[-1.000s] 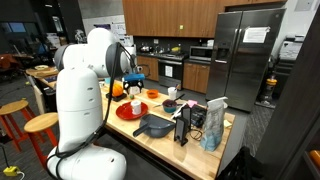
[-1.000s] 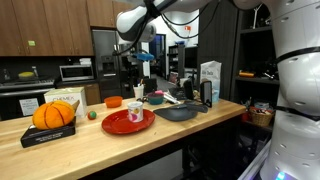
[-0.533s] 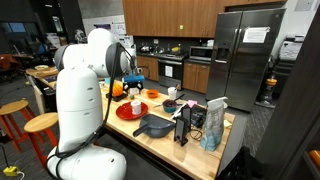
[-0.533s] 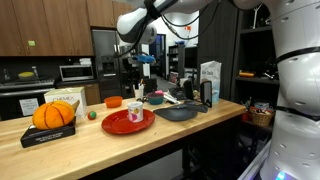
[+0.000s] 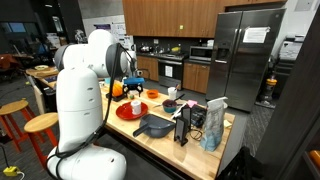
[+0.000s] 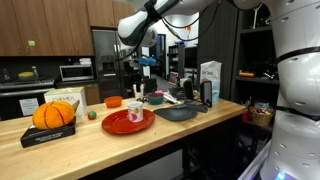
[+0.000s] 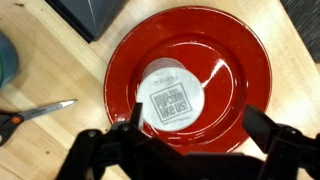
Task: Remove the white can from the red plate and put it inside the purple bowl
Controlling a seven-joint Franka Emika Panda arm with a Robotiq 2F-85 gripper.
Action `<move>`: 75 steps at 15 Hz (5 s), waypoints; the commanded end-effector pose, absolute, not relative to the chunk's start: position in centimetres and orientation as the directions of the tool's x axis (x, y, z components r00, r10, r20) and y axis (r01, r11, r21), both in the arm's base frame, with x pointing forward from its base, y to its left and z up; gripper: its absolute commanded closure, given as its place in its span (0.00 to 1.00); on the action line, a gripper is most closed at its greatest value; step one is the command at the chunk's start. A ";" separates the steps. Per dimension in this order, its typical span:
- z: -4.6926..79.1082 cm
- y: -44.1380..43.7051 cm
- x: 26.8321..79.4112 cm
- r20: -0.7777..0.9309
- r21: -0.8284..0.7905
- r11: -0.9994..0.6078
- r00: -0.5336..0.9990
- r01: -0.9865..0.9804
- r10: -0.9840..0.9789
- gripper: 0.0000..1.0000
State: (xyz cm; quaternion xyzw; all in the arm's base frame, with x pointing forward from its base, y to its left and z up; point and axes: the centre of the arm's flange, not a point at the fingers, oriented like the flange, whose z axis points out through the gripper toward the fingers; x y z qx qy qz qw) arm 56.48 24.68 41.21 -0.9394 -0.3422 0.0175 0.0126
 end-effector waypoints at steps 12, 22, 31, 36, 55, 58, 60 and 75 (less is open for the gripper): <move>39.0 23.6 55.9 -0.047 -0.069 -0.770 0.769 0.634 0.638 0.00; 37.5 23.9 56.1 -0.080 -0.074 -0.775 0.770 0.628 0.632 0.00; 37.7 24.1 56.3 -0.069 -0.063 -0.771 0.768 0.633 0.637 0.00; 37.1 24.5 57.0 -0.036 -0.022 -0.747 0.746 0.665 0.665 0.00; 33.9 23.8 57.8 0.015 -0.010 -0.717 0.717 0.697 0.697 0.00; 33.6 23.7 57.8 0.007 -0.014 -0.719 0.719 0.695 0.695 0.00; 33.4 23.7 57.7 0.002 -0.017 -0.720 0.720 0.694 0.694 0.00; 32.6 22.9 58.2 -0.012 -0.031 -0.723 0.723 0.690 0.691 0.32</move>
